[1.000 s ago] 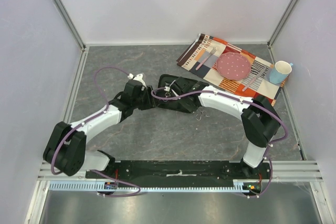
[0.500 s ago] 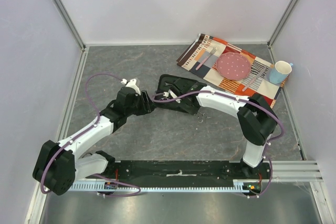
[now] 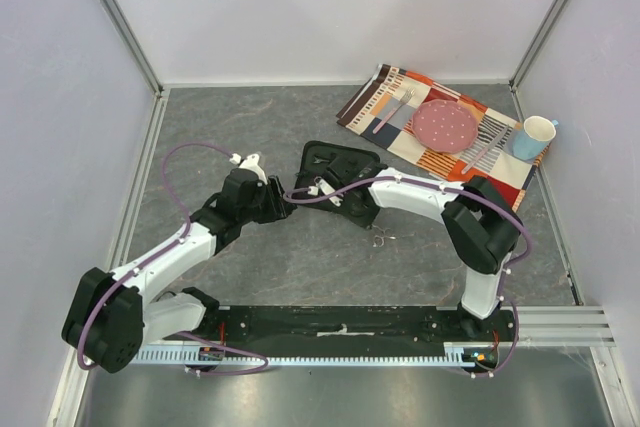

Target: Sort the hair-cutting tools

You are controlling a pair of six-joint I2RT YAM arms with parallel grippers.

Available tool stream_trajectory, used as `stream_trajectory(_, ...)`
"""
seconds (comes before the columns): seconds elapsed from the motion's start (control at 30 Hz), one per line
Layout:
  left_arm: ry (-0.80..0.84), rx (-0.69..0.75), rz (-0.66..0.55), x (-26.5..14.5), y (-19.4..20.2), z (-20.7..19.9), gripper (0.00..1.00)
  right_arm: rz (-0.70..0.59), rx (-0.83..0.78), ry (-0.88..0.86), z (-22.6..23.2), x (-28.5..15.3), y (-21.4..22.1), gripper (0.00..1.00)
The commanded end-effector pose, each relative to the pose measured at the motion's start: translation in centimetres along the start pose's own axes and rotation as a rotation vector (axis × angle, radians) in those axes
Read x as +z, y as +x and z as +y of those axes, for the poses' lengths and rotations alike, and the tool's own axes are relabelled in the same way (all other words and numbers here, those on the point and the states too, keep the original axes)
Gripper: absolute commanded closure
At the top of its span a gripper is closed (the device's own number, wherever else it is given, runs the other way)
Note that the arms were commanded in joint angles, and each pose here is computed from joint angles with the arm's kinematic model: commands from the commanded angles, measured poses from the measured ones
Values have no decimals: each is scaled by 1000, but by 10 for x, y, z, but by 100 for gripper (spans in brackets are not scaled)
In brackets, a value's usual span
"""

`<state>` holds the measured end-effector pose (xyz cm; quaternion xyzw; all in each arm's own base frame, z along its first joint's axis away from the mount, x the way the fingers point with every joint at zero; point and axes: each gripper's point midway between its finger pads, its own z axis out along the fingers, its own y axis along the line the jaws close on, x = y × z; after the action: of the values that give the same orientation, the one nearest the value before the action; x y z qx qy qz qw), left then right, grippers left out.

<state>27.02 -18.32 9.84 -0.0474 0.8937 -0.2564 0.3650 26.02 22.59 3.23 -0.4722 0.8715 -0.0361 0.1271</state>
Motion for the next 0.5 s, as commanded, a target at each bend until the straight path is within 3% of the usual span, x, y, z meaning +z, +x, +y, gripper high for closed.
stream_trajectory(0.0,-2,-28,-28,-2,-3,1,43,-18,-41,-70,19,7,-8,100)
stream_trajectory(0.23,-16,-19,-34,-3,-4,3,43,-65,-60,-78,27,-3,-25,100)
stream_trajectory(0.47,-26,-15,-31,-4,-2,6,43,-52,-35,43,3,-15,-24,100)
